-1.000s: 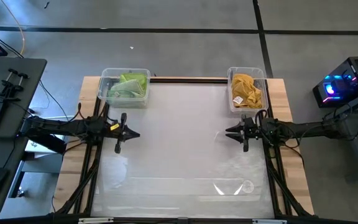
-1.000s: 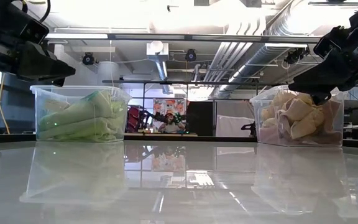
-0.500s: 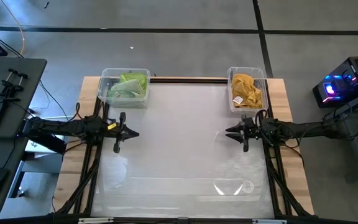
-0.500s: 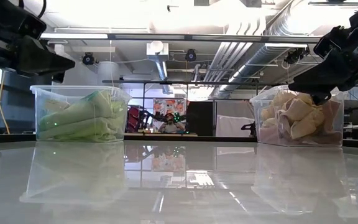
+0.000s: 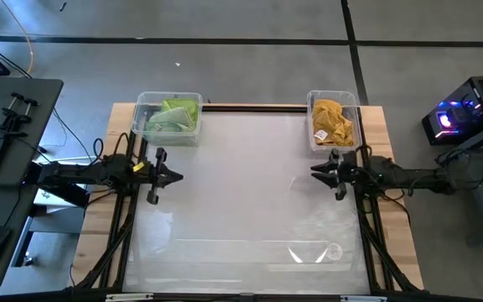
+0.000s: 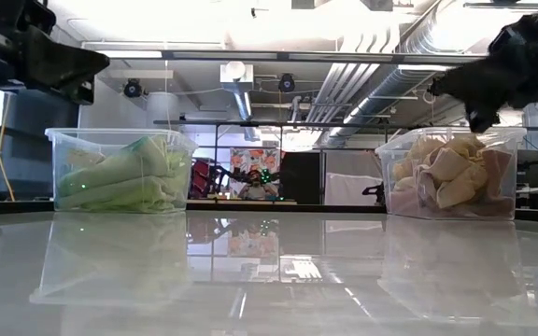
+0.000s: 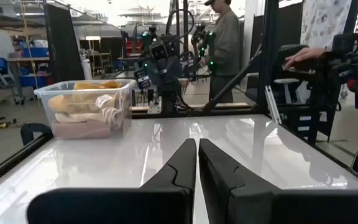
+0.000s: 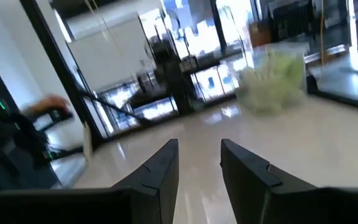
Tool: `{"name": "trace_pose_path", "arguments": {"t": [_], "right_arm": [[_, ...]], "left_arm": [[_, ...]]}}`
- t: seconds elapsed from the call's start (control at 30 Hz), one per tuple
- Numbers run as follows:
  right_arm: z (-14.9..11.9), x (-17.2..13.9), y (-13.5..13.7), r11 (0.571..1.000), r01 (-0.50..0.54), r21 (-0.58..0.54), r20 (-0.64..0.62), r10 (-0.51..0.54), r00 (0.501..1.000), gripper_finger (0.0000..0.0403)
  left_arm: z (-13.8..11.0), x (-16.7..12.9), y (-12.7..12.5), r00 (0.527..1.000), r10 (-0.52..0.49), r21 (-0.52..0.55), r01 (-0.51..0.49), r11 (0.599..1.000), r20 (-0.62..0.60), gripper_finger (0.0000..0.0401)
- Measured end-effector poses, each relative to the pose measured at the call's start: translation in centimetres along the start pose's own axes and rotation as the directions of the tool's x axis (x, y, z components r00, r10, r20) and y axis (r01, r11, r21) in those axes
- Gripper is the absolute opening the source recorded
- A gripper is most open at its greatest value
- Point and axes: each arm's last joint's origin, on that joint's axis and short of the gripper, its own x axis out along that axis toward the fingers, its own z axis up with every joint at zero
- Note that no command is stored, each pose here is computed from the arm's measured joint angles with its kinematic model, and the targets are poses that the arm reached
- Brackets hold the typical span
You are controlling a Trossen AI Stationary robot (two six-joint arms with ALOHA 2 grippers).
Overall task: Sort towels by color in basket
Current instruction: Return to Home Position
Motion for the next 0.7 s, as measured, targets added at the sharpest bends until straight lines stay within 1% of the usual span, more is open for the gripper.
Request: {"name": "trace_pose_path", "arguments": {"t": [0.03, 0.13, 0.67, 0.7], "right_arm": [[0.25, 0.00, 0.08, 1.000, -0.009, 0.001, 0.025, 0.009, 1.000, 0.0114], [0.42, -0.01, 0.14, 1.000, -0.014, 0.003, 0.043, 0.014, 0.999, 0.0114], [-0.08, 0.03, -0.02, 1.000, 0.003, -0.001, -0.009, -0.003, 1.000, 0.0114], [-0.08, 0.03, -0.02, 1.000, 0.003, -0.031, -0.009, -0.003, 1.000, 0.0114]], "left_arm": [[0.01, 0.00, -0.01, 1.000, -0.001, 0.000, 0.001, 1.000, 0.001, 0.0009], [-0.07, 0.00, -0.08, 1.000, -0.009, 0.000, 0.009, 1.000, -0.007, 0.0009], [-0.06, 0.00, -0.09, 1.000, -0.013, -0.001, 0.013, 1.000, -0.006, 0.0009], [-0.06, 0.00, -0.10, 1.000, -0.013, -0.001, 0.013, 1.000, -0.006, 0.0009]]}}
